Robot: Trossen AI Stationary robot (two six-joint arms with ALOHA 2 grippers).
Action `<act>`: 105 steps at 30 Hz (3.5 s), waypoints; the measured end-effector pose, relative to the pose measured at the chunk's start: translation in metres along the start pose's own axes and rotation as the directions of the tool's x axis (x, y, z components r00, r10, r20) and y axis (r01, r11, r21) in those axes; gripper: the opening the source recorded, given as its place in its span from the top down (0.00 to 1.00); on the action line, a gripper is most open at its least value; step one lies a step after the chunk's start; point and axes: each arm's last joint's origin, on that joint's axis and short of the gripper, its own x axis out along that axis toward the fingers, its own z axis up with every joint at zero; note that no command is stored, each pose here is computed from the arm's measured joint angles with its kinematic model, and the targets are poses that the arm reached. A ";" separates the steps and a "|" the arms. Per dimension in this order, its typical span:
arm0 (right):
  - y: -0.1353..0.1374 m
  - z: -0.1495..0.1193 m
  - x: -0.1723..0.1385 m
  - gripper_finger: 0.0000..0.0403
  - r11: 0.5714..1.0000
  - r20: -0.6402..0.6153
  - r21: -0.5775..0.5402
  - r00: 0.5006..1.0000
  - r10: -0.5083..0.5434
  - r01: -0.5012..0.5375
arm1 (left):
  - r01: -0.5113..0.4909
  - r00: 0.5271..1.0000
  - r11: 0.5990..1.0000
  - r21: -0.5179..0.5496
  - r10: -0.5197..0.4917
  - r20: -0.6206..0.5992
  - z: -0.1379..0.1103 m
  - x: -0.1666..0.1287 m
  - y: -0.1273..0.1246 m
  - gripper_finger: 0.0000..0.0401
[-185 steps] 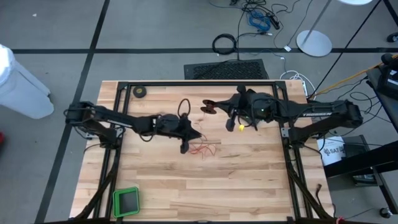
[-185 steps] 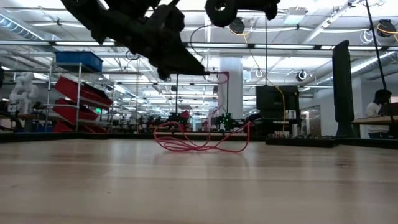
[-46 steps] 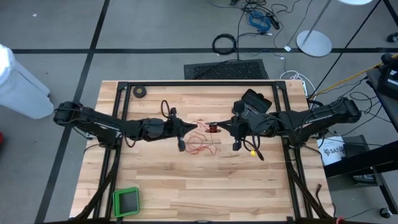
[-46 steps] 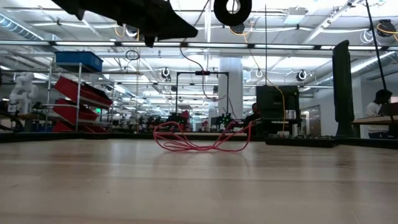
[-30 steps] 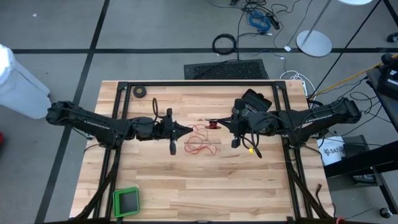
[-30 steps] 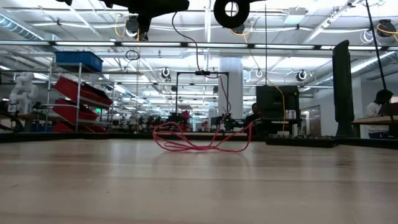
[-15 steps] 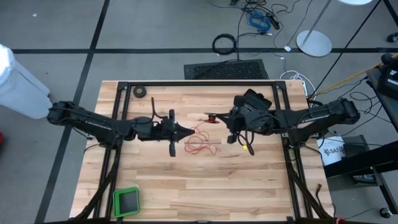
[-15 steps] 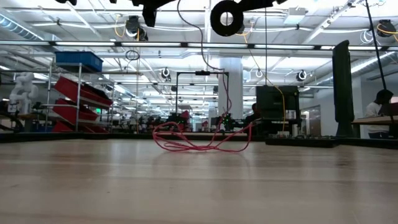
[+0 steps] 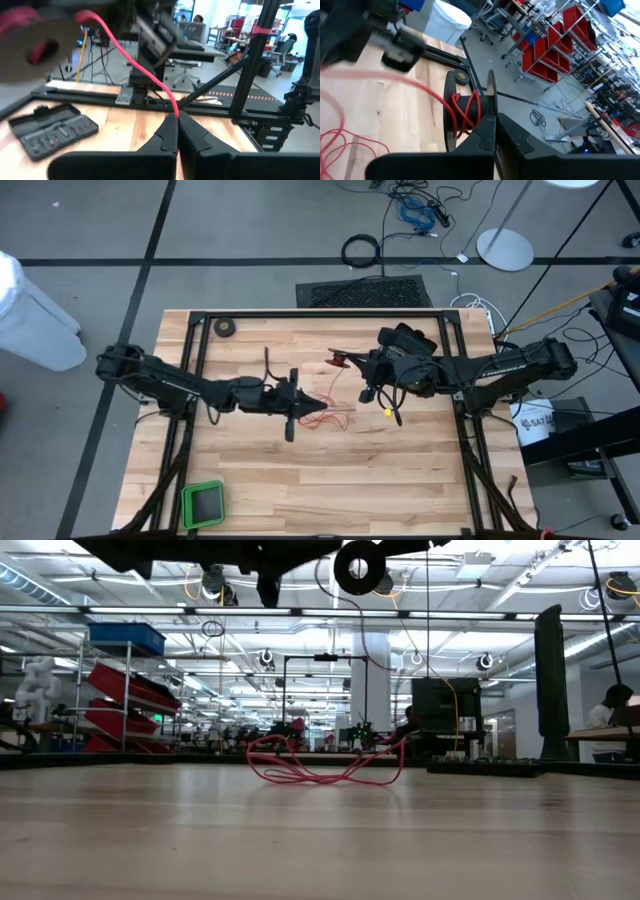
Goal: Coil cords
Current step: Uncoil the red wire from the spool
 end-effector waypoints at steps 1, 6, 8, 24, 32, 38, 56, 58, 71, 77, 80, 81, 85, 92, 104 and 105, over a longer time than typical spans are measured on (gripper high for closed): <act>0.000 0.000 0.000 1.00 1.000 0.003 0.003 1.000 -0.003 0.003 | 0.001 1.000 1.000 0.000 -0.001 -0.011 -0.003 0.004 0.000 1.00; -0.003 0.005 0.000 1.00 0.999 0.038 0.037 0.999 -0.031 0.030 | -0.004 0.999 1.000 0.002 0.004 -0.044 -0.019 0.021 0.001 1.00; -0.003 0.005 0.000 1.00 0.999 0.039 0.038 0.999 -0.031 0.030 | -0.005 0.998 1.000 0.004 0.006 -0.060 -0.025 0.028 0.001 1.00; 0.002 0.008 -0.007 1.00 0.999 0.054 0.033 0.999 -0.004 0.002 | -0.102 0.944 0.992 0.071 0.119 -0.307 -0.046 0.029 0.031 1.00; 0.000 0.013 -0.021 1.00 0.999 0.091 0.046 0.996 0.015 -0.019 | -0.168 0.884 0.979 0.116 0.202 -0.421 -0.042 0.014 0.046 1.00; 0.001 0.014 -0.026 1.00 0.999 0.098 0.041 0.995 0.030 -0.034 | -0.210 0.832 0.963 0.168 0.266 -0.487 -0.037 0.001 0.049 1.00; 0.000 0.008 -0.029 1.00 0.996 0.057 0.068 0.997 0.047 -0.051 | -0.141 0.803 0.988 0.055 0.147 -0.578 -0.005 -0.041 0.035 0.64; 0.000 0.008 -0.029 1.00 0.995 0.056 0.086 0.997 0.048 -0.053 | -0.152 0.816 0.986 0.062 0.161 -0.555 -0.002 -0.041 0.033 0.60; 0.002 0.009 -0.028 1.00 0.981 0.091 0.119 0.986 0.141 -0.151 | -0.128 0.915 0.977 0.169 0.182 -0.360 0.000 -0.023 0.021 0.57; 0.002 0.008 -0.028 1.00 0.981 0.089 0.125 0.986 0.141 -0.151 | -0.148 0.948 0.973 0.175 0.190 -0.256 -0.001 -0.010 0.018 0.57; 0.002 0.009 -0.028 1.00 0.980 0.089 0.127 0.986 0.141 -0.151 | -0.164 0.957 0.968 0.190 0.203 -0.207 -0.004 -0.002 0.015 0.57; 0.002 0.009 -0.028 1.00 0.980 0.090 0.129 0.986 0.141 -0.152 | -0.187 0.955 0.963 0.195 0.225 -0.195 -0.005 0.000 0.015 0.57; 0.002 0.008 -0.028 1.00 0.978 0.083 0.138 0.986 0.143 -0.154 | -0.259 0.939 0.939 0.229 0.300 -0.170 -0.012 0.006 0.017 0.57; 0.003 0.006 -0.028 1.00 0.978 0.069 0.140 0.986 0.149 -0.157 | -0.269 0.952 0.925 0.267 0.298 -0.074 -0.010 0.012 0.010 0.58; 0.003 0.006 -0.028 1.00 0.978 0.069 0.140 0.986 0.149 -0.157 | -0.301 0.942 0.912 0.279 0.330 -0.062 -0.010 0.011 0.008 0.93; 0.003 0.006 -0.028 1.00 0.978 0.069 0.140 0.986 0.149 -0.157 | -0.308 0.939 0.909 0.280 0.337 -0.063 -0.010 0.011 0.008 0.96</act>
